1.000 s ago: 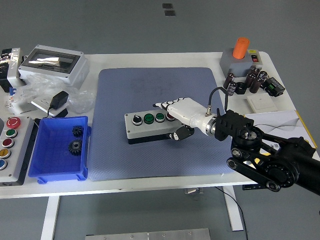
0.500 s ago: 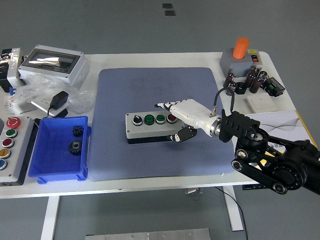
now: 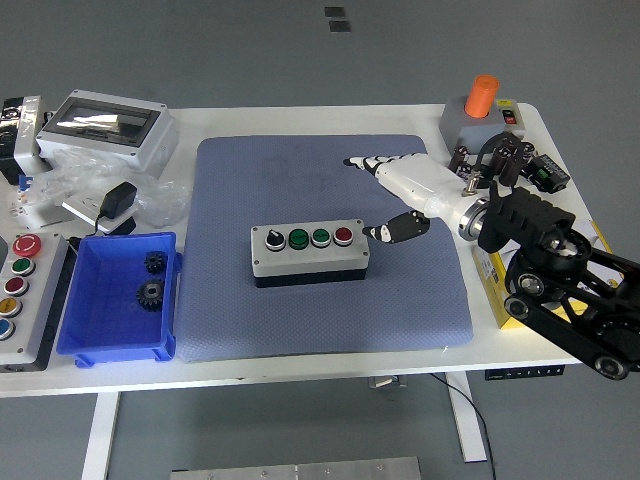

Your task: Pick up the button,place it on the desk,press the button,press the button

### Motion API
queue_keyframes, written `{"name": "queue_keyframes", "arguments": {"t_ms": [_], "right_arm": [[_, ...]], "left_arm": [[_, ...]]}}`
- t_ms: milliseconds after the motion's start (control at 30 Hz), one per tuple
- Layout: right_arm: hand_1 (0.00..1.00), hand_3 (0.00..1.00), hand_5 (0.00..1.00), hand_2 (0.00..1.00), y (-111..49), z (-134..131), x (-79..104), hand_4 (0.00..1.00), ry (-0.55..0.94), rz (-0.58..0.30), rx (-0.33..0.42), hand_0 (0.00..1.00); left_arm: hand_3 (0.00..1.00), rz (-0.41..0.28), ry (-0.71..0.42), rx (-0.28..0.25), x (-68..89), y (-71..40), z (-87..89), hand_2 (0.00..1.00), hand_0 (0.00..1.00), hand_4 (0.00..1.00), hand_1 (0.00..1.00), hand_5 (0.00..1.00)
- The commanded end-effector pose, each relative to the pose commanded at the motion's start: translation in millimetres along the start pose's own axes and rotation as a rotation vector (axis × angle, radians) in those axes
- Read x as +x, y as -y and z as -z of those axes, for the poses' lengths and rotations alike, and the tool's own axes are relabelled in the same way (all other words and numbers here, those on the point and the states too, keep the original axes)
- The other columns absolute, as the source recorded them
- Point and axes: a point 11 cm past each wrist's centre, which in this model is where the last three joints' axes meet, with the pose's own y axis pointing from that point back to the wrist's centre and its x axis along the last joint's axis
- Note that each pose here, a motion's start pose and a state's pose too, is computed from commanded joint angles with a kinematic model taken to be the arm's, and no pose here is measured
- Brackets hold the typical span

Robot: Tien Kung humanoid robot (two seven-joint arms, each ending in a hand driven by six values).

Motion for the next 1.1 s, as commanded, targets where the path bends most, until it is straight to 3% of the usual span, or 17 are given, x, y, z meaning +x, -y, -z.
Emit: {"name": "queue_keyframes", "arguments": {"t_ms": [33, 67, 233, 267, 433, 467, 633, 667, 1100], "right_arm": [[0.794, 0.998, 0.289, 0.918, -3.1, 1.9, 5.3, 0.867, 0.012, 0.011, 0.003, 0.721], [0.739, 0.955, 0.291, 0.720, -5.3, 5.1, 8.3, 0.852, 0.023, 0.022, 0.012, 0.695], [0.739, 0.955, 0.291, 0.720, -15.0, 34.2, 14.4, 0.852, 0.074, 0.110, 0.107, 0.695], [0.499, 0.833, 0.073, 0.347, -15.6, 37.9, 11.9, 0.425, 0.081, 0.133, 0.117, 0.382], [0.499, 0.833, 0.073, 0.347, -12.6, 46.6, -1.0, 0.425, 0.095, 0.191, 0.139, 0.382], [0.408, 0.810, 0.031, 0.273, -10.9, 47.1, -3.6, 0.293, 0.097, 0.197, 0.139, 0.328], [0.408, 0.810, 0.031, 0.273, 2.7, 44.2, -20.2, 0.293, 0.097, 0.223, 0.112, 0.328], [0.335, 0.801, 0.028, 0.235, 5.0, 42.3, -23.3, 0.267, 0.094, 0.227, 0.103, 0.301], [0.317, 0.793, 0.002, 0.227, 19.9, 38.7, -49.0, 0.223, 0.099, 0.271, 0.065, 0.298]], "left_arm": [[0.700, 0.000, 0.000, -0.001, 0.2, 0.0, -0.3, 0.633, 0.730, 0.621, 0.735, 0.195], [0.699, 0.000, 0.000, -0.002, 0.3, 0.0, -0.5, 0.634, 0.730, 0.619, 0.735, 0.193], [0.699, 0.000, 0.001, -0.004, 0.0, 0.0, -1.4, 0.634, 0.730, 0.619, 0.735, 0.193], [0.696, 0.000, 0.001, -0.003, 0.0, 0.0, -1.1, 0.633, 0.730, 0.615, 0.735, 0.191], [0.696, -0.001, 0.001, 0.000, 0.8, 0.0, 0.0, 0.633, 0.730, 0.615, 0.735, 0.191], [0.693, -0.001, 0.001, 0.000, 0.8, 0.0, 0.0, 0.634, 0.730, 0.615, 0.735, 0.190], [0.693, 0.001, 0.003, -0.002, 0.3, 0.0, -0.9, 0.634, 0.730, 0.615, 0.735, 0.190], [0.692, 0.001, 0.003, -0.003, 0.3, 0.0, -1.2, 0.634, 0.730, 0.614, 0.735, 0.191], [0.690, 0.000, 0.005, -0.003, 1.3, 0.0, -1.2, 0.633, 0.730, 0.613, 0.735, 0.194]]}}
